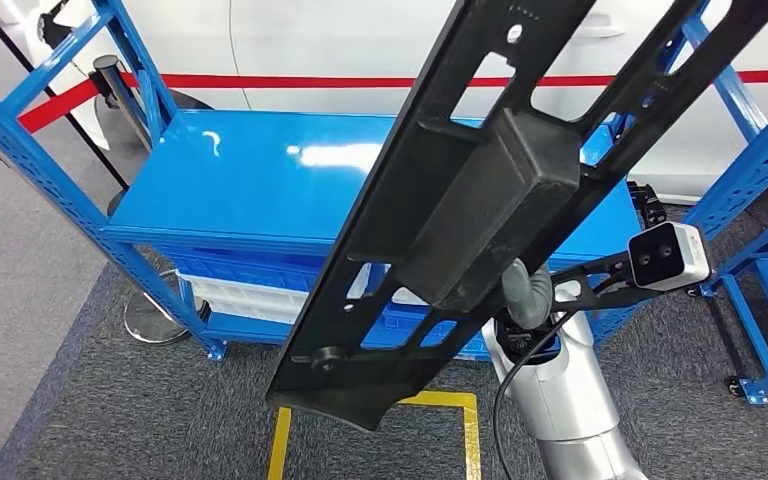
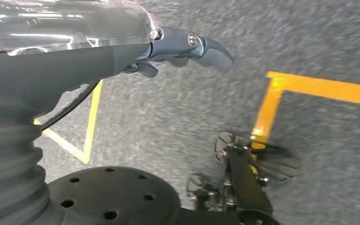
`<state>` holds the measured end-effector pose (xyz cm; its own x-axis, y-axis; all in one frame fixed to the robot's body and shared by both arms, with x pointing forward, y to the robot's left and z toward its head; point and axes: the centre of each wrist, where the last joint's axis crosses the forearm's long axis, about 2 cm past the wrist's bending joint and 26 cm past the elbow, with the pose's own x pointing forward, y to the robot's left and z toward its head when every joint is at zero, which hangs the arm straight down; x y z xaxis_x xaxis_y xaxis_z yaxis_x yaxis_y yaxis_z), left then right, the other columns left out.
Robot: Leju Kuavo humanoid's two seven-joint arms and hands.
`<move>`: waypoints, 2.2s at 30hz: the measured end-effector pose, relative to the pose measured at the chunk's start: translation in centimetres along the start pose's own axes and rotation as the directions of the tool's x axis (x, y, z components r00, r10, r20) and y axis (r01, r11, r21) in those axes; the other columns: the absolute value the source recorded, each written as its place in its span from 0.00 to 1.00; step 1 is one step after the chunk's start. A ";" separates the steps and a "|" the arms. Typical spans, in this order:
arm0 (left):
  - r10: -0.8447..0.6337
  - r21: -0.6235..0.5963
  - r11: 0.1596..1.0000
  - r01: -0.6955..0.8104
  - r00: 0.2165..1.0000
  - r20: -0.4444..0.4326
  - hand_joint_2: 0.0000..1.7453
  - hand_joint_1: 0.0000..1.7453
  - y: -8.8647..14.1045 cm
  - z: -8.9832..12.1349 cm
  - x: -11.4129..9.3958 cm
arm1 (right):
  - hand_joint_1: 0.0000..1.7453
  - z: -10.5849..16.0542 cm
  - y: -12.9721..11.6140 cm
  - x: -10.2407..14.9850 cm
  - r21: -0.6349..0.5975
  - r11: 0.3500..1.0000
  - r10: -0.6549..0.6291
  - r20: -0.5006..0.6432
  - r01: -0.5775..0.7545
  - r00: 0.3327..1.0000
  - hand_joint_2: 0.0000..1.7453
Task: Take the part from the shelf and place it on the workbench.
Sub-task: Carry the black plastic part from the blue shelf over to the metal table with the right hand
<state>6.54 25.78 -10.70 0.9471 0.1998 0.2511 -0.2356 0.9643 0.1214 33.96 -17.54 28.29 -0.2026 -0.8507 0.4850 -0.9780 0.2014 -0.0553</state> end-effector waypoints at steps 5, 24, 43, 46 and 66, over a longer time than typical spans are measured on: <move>0.000 -0.001 1.000 0.000 1.000 0.001 1.00 0.00 0.0 0.0 0.0 | 1.00 0.0 0.1 -0.1 0.000 1.000 0.002 -0.002 -0.002 1.000 1.00; 0.003 -0.005 1.000 -0.003 1.000 0.007 1.00 0.00 -0.2 0.0 0.3 | 1.00 -0.7 0.0 0.0 0.021 0.999 0.025 -0.003 -0.025 1.000 1.00; -0.002 -0.004 1.000 0.002 1.000 0.021 1.00 0.00 0.0 -0.1 0.5 | 1.00 -1.7 -0.1 0.2 0.042 0.998 0.056 -0.014 -0.056 0.998 1.00; -0.002 -0.005 1.000 0.002 1.000 0.021 1.00 0.00 0.0 -0.1 0.6 | 1.00 -1.7 -0.2 0.3 0.040 0.997 0.061 -0.015 -0.060 0.998 1.00; -0.007 0.010 1.000 0.007 1.000 0.025 1.00 0.00 0.1 -0.1 0.4 | 1.00 -1.5 -0.1 0.3 0.046 0.996 0.079 -0.017 -0.078 0.997 1.00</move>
<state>6.89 25.96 -10.65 0.9428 0.1887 0.2747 -0.2315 0.9637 0.1327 34.11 -17.06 29.70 -0.2784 -0.8238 0.4938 -0.9604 0.2447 -0.1332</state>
